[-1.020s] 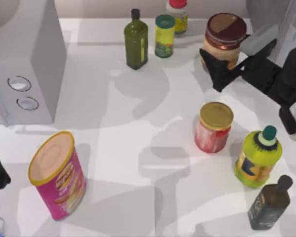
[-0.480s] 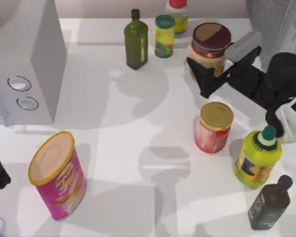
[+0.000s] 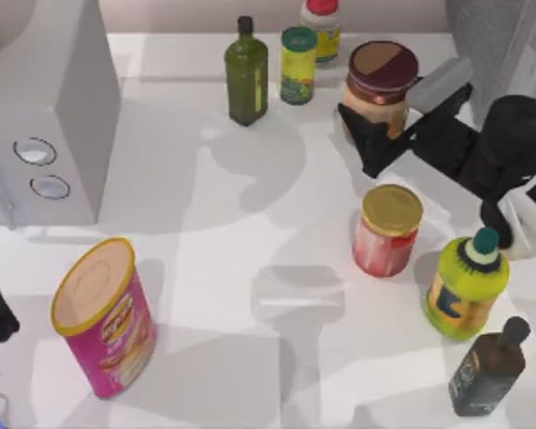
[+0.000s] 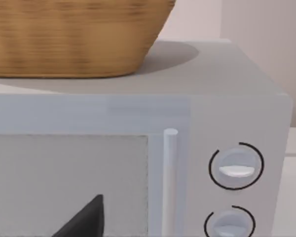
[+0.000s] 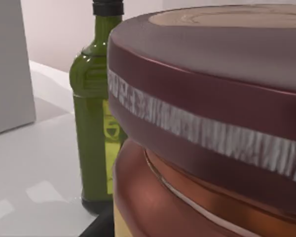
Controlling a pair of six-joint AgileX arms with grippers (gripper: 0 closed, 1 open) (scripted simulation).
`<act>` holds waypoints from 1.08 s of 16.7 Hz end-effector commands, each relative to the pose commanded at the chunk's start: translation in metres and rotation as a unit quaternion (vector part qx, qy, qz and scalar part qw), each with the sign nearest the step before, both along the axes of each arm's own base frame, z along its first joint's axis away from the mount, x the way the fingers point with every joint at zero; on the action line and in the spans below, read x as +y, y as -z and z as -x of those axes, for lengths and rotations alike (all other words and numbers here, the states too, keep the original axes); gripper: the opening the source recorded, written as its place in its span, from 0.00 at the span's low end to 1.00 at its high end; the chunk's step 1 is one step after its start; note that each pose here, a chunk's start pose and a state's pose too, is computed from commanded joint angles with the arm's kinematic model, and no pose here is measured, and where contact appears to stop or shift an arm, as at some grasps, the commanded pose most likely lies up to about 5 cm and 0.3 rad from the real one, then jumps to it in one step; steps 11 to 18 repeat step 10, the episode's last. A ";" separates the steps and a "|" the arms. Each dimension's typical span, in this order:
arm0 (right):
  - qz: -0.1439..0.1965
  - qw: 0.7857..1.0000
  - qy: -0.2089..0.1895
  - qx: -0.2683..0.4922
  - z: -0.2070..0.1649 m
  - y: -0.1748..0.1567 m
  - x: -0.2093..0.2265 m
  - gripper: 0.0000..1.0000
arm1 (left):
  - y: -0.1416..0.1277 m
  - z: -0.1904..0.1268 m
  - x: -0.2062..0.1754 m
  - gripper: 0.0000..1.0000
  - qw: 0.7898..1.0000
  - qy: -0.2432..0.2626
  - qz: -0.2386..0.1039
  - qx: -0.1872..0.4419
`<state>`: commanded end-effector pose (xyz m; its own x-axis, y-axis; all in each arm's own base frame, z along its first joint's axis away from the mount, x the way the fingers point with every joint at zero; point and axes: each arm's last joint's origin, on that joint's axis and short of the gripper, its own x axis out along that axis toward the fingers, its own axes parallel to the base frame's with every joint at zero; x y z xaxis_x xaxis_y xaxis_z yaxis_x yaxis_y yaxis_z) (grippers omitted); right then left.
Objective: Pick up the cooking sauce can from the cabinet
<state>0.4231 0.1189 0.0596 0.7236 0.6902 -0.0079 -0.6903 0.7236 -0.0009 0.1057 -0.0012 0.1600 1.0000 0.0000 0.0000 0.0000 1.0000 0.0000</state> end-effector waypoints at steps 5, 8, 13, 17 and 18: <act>0.000 1.000 0.000 0.000 0.000 0.000 0.000 1.00 | 0.000 0.000 0.000 1.00 1.000 0.000 0.000 0.000; 0.000 1.000 0.000 0.000 0.000 0.000 0.000 1.00 | 0.000 0.000 0.000 1.00 1.000 0.000 0.000 0.000; 0.000 1.000 0.000 0.000 0.000 0.000 0.000 1.00 | 0.000 0.000 0.000 1.00 1.000 0.000 0.000 0.000; 0.000 1.000 0.000 0.000 0.000 0.000 0.000 1.00 | 0.000 0.000 0.000 1.00 1.000 0.000 0.000 0.000; 0.000 1.000 0.000 0.000 0.000 0.000 0.000 1.00 | 0.000 0.000 0.000 1.00 1.000 0.000 0.000 0.000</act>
